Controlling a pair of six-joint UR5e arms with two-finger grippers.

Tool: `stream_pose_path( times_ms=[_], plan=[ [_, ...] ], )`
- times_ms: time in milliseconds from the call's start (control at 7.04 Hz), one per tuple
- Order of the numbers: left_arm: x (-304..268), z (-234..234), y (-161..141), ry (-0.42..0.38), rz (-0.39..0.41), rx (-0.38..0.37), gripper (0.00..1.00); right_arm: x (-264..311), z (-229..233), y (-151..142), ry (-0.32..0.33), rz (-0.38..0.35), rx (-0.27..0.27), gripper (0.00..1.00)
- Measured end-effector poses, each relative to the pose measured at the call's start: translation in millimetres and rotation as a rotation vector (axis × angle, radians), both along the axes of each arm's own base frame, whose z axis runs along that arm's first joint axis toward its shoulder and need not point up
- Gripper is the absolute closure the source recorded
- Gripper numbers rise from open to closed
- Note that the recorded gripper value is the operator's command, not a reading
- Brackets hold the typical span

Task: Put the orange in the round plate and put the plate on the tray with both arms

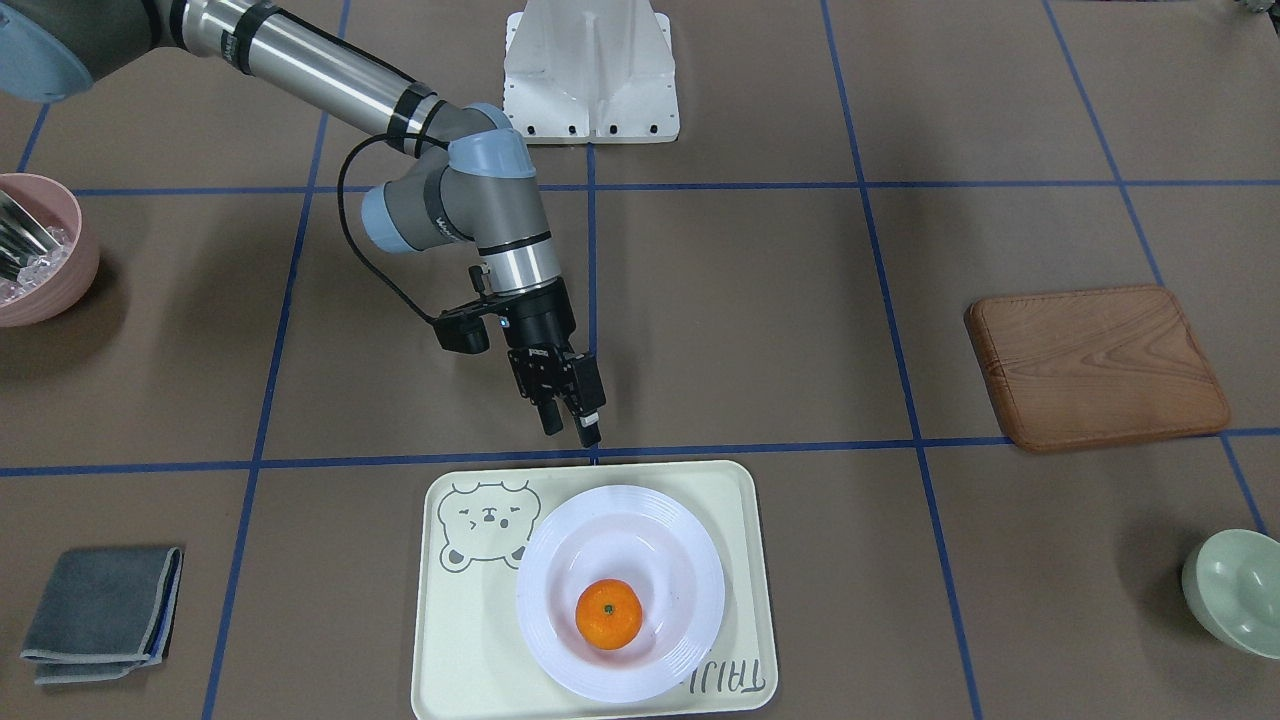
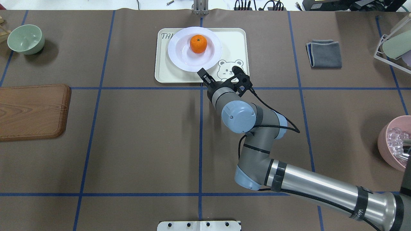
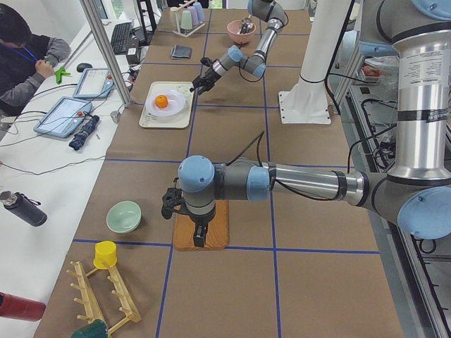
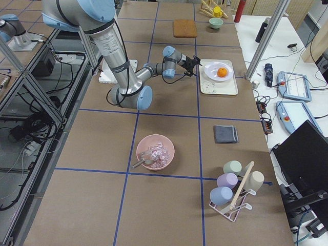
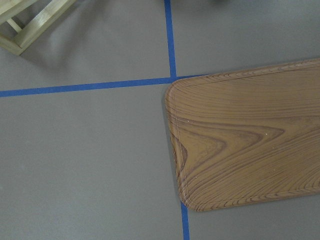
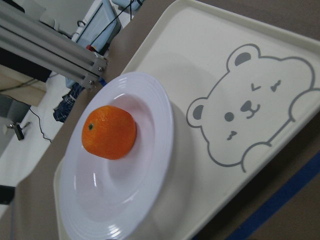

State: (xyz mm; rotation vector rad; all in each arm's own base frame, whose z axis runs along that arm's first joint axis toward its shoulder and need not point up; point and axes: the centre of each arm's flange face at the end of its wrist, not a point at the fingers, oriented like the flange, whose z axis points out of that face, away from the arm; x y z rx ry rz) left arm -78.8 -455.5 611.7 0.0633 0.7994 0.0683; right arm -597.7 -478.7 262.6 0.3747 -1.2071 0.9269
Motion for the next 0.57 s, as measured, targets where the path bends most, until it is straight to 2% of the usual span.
stream_pose_path(
  times_ms=[284, 426, 568],
  plan=[
    [0.1, 0.6, -0.1, 0.0, 0.0, 0.0, 0.01, 20.7, 21.3, -8.5, 0.364, -0.246, 0.066, 0.0],
    [0.1, 0.7, -0.1, 0.001, 0.0, 0.0, 0.01, 47.7, 34.5, -21.1, 0.503, -0.372, 0.074, 0.0],
    [0.2, 0.7, -0.2, 0.002, 0.0, 0.0, 0.01, 83.7, 44.3, -32.3, 0.607, -0.5, 0.09, 0.0]
  ],
)
